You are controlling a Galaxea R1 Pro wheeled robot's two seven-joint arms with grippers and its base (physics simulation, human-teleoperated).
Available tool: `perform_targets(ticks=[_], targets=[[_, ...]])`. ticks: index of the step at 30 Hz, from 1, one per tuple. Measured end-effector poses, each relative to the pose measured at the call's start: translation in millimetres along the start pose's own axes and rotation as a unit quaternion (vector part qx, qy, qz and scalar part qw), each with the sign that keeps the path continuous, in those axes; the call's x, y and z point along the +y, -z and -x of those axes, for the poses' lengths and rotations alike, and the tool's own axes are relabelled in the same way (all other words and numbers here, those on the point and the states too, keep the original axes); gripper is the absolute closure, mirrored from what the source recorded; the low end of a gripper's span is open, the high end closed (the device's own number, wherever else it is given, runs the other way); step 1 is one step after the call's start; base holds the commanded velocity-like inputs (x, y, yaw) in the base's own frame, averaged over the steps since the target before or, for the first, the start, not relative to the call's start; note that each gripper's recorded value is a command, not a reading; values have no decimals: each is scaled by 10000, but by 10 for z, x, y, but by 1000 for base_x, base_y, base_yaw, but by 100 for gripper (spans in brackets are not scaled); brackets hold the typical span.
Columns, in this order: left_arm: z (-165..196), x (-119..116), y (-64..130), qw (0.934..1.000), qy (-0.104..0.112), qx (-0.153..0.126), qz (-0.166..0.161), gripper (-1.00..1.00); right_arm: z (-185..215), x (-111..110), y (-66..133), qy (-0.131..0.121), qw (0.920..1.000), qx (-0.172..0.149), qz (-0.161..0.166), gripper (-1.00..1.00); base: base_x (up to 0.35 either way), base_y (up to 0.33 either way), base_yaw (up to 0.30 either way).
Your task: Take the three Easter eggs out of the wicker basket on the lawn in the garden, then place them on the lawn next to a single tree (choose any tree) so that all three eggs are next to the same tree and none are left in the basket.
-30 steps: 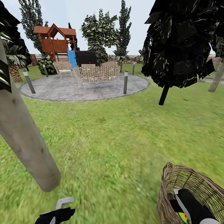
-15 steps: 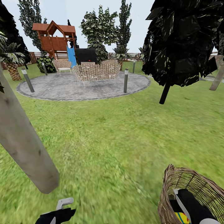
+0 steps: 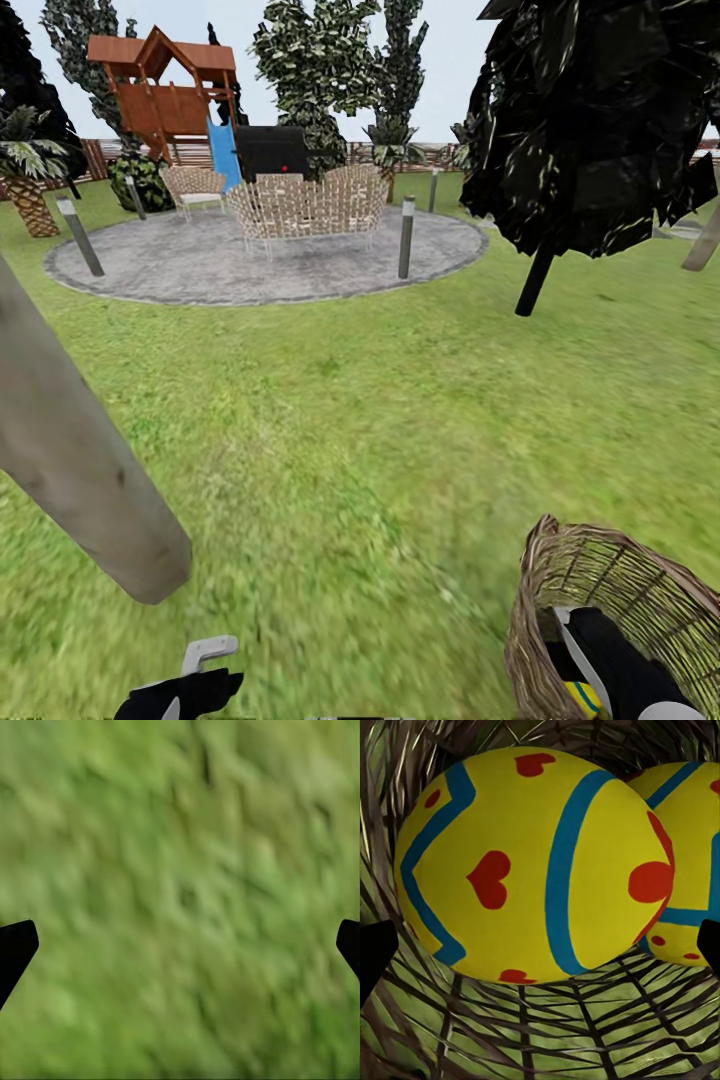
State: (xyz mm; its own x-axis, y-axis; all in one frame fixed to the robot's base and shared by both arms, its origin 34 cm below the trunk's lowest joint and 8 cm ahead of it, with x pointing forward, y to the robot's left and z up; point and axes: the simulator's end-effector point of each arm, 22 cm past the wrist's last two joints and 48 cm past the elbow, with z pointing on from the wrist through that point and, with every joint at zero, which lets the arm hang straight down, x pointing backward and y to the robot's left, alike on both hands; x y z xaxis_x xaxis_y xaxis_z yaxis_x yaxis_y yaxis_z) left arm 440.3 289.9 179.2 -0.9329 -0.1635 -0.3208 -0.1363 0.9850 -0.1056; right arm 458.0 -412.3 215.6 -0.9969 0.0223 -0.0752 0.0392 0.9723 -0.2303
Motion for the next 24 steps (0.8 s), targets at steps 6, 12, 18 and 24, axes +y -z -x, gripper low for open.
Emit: perform_targets(ticks=[6, 12, 18, 24], targets=[[2, -13, -1, 10000, 4, -8, -9, -100, 2, 4, 1, -3, 10000, -1, 0, -100, 0, 0, 0], [17, -13, 1, 10000, 1, -41, -9, -100, 2, 16, 4, -8, 10000, -5, 13, -100, 139, 0, 0], [-6, -55, -9, 10000, -9, -21, -33, -100, 2, 21, 1, -4, 10000, -2, 13, -100, 16, 0, 0], [-13, -65, -10, 10000, -11, -12, -40, -100, 2, 11, 1, -5, 10000, -3, 7, -100, 0, 0, 0]])
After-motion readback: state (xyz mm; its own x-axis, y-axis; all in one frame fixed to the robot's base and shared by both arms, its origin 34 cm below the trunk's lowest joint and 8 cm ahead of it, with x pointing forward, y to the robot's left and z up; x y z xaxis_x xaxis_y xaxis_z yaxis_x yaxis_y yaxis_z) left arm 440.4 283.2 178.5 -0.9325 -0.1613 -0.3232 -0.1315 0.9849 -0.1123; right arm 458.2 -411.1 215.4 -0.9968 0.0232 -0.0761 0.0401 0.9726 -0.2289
